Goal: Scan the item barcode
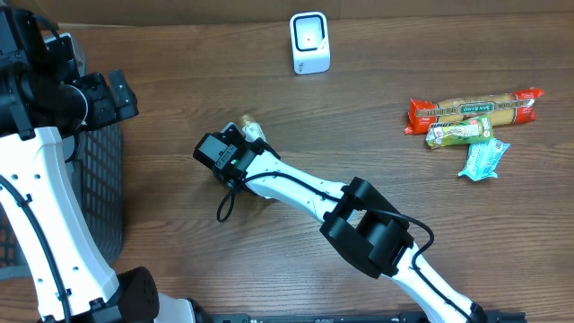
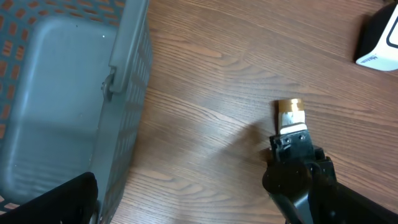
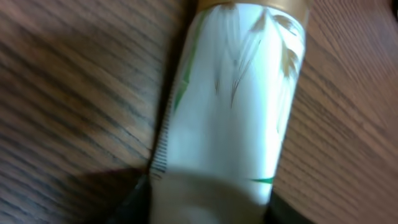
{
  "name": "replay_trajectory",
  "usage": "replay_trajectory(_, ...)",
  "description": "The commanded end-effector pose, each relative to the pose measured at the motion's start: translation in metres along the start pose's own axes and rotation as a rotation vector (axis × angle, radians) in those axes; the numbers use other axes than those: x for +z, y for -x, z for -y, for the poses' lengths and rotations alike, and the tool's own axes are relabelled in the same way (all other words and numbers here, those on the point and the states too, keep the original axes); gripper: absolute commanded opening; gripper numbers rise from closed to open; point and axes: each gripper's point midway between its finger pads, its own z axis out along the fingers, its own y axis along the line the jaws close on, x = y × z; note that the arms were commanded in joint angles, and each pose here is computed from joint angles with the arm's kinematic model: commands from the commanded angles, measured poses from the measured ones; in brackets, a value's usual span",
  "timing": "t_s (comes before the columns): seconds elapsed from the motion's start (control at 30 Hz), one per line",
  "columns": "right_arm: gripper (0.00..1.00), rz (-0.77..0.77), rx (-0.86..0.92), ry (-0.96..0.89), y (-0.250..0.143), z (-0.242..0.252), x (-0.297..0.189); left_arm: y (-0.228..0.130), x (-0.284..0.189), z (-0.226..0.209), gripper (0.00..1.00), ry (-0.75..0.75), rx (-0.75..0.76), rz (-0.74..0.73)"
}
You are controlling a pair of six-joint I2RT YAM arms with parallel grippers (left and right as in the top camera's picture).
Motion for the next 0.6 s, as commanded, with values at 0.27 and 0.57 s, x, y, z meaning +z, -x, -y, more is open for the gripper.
replay_trajectory(0.27,0.04,0.0,-0.039,-0.012,0.004,0.01,-0.007,0.003,-0.003,0.001,1.0,-0.002,0.023,0.015)
replay_trajectory(0.57,0.04,-0.084,0.135,0.917,0.007,0.004,-0.088,0.003,-0.003,0.001,0.99,-0.002,0.023,0.015)
